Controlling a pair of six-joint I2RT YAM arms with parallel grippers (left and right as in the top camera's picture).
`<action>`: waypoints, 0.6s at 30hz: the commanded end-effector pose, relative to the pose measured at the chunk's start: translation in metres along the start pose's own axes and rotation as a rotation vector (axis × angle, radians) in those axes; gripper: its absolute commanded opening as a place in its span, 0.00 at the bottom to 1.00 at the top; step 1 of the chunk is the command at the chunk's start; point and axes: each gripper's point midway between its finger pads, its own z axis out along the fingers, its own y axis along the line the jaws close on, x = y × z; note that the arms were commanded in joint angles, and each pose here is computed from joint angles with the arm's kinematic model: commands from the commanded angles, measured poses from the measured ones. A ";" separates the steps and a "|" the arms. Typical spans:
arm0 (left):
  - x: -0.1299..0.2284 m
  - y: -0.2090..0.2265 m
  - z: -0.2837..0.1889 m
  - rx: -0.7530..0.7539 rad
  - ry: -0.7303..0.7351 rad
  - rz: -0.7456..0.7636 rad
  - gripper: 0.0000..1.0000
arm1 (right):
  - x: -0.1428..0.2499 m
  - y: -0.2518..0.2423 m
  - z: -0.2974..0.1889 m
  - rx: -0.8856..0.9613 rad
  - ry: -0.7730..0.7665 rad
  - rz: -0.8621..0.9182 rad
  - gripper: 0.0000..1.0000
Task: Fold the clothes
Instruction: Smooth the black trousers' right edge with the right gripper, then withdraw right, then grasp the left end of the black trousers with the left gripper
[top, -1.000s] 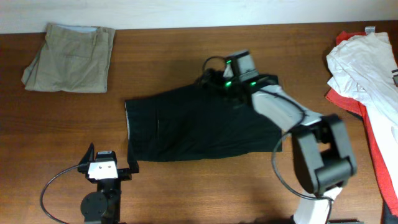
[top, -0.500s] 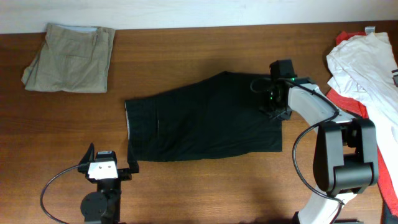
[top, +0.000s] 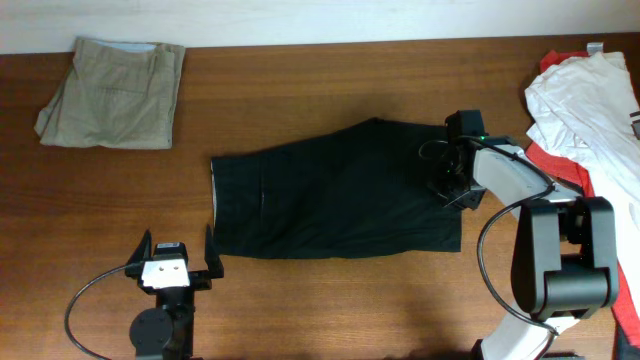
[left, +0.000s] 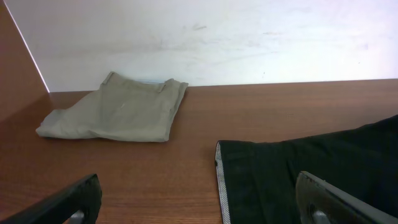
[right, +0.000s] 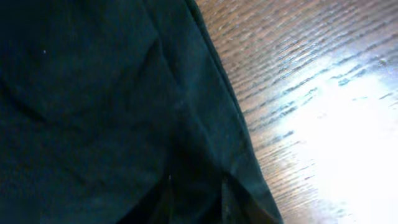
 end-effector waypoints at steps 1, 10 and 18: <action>-0.002 -0.001 0.000 0.008 -0.013 0.013 0.99 | 0.016 -0.013 0.008 0.062 0.029 0.009 0.50; -0.059 -0.037 -0.012 0.236 -0.224 -0.079 0.99 | -0.082 -0.007 -0.110 -0.137 -0.328 0.138 0.99; -0.086 -0.036 0.007 0.238 -0.037 -0.092 0.99 | -0.167 -0.062 -0.158 -0.209 -0.596 0.326 0.99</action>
